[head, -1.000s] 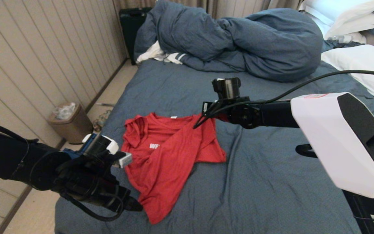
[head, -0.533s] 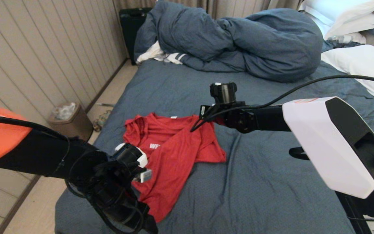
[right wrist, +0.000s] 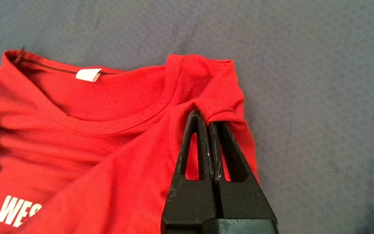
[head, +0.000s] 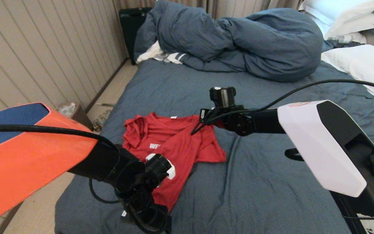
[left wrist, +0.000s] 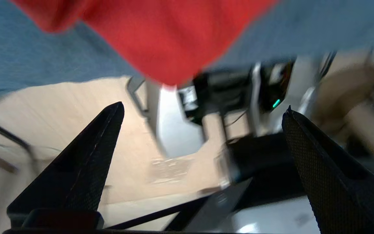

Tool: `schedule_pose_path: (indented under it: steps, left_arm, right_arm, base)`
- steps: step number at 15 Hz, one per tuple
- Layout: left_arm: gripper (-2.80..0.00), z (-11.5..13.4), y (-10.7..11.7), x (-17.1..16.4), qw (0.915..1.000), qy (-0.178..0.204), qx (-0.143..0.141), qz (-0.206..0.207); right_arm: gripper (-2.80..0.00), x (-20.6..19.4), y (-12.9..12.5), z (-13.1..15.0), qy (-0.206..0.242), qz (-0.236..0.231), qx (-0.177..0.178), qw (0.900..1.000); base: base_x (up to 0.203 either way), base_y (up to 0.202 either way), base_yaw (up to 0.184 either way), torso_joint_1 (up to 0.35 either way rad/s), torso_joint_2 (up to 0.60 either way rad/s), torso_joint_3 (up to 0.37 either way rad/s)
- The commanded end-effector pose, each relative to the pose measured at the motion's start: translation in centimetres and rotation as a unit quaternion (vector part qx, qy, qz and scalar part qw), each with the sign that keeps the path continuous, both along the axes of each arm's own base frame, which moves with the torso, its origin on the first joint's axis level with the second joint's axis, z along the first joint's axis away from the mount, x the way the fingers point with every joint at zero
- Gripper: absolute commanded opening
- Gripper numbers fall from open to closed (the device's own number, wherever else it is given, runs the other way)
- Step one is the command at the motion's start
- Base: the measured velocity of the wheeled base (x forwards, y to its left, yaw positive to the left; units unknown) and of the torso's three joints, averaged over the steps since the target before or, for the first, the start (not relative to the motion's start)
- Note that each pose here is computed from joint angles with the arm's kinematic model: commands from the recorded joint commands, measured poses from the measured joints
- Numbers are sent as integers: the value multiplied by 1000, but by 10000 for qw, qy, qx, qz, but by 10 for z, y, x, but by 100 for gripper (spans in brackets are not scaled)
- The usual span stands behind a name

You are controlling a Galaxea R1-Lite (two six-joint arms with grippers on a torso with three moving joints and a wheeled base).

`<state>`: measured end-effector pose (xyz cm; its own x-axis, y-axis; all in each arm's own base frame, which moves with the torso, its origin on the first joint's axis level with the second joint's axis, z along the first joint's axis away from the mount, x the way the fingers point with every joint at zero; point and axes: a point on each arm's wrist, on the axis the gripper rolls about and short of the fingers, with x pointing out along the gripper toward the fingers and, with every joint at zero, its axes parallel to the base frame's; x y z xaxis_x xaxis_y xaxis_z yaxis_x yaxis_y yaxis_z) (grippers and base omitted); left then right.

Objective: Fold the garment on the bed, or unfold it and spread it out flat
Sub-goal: Fold the red T-shirt

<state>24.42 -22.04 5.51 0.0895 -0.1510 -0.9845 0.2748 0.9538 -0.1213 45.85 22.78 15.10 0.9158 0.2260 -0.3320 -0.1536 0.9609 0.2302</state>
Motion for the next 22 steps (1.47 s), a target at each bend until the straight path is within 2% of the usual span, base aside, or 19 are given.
schedule_pose_path:
  steps: [1,3,5,9,11,15,16,22]
  left_arm:
    - [0,-4,-8,5,9994,10,13,341]
    - [0,-1,-15,6,9986,-216,63,476]
    - [0,-8,-21,13,9978,-341,177,538]
    - [0,-19,-20,20,9924,-762,494,836]
    - [0,-24,-17,30,9880,-1003,498,1063]
    - [0,-23,-9,42,9849,-1080,479,1263]
    - [-280,-22,-9,42,9849,-1083,471,1263]
    - [-280,-1,-4,36,9830,-1215,316,1336]
  right_arm:
    - [-280,1,0,-3,20,-12,-6,10000]
    - [-280,1,-1,-3,23,4,4,10000]
    - [-280,2,-2,0,-33,15,42,10000]
    - [-280,2,-4,3,-53,5,64,10000]
    - [-280,1,-4,3,-57,7,66,10000]
    - [-280,1,-3,3,-55,10,73,10000]
    - [-280,1,-3,4,-62,10,76,10000]
    - [-280,1,-4,4,-52,5,87,9999]
  base:
    - [0,0,0,0,0,0]
    - [0,0,0,0,0,0]
    - [0,0,0,0,0,0]
    - [0,0,0,0,0,0]
    - [0,0,0,0,0,0]
    - [0,0,0,0,0,0]
    - [0,0,0,0,0,0]
    - [0,0,0,0,0,0]
